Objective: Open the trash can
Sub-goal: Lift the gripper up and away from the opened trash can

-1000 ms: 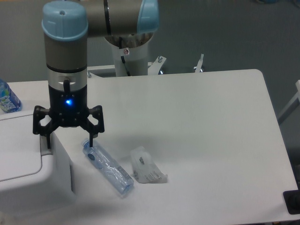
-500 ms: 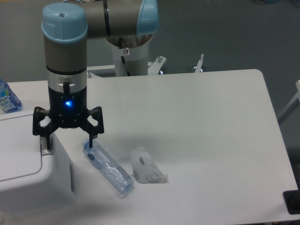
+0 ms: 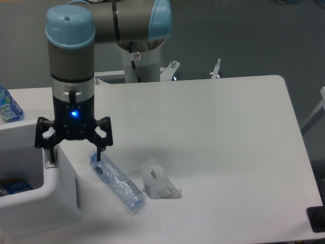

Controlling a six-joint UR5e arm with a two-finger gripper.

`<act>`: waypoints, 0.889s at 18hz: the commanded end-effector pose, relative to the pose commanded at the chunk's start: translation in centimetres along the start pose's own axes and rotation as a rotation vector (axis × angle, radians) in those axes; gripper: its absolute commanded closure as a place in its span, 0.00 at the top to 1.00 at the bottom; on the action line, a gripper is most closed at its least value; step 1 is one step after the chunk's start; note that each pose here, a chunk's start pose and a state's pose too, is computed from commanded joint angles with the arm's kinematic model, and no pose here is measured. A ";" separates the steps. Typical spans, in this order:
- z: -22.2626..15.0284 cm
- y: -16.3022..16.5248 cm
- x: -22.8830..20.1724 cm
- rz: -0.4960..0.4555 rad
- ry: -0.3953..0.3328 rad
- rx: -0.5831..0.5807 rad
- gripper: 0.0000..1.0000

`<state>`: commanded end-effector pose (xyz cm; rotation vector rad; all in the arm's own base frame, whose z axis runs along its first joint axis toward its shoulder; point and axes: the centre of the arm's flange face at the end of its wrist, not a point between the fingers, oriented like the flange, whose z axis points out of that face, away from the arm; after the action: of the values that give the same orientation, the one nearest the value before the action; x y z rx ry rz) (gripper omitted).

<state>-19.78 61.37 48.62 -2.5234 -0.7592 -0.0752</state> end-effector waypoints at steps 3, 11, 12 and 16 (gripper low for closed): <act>-2.6 -1.6 0.3 0.010 -0.006 0.057 1.00; -9.0 -4.2 -10.4 0.033 -0.396 0.121 1.00; -9.3 -3.9 -11.9 0.064 -0.425 0.073 1.00; -10.1 -1.5 -17.8 0.330 -0.476 -0.232 1.00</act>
<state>-34.68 48.72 54.73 -2.8935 -0.5123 0.6002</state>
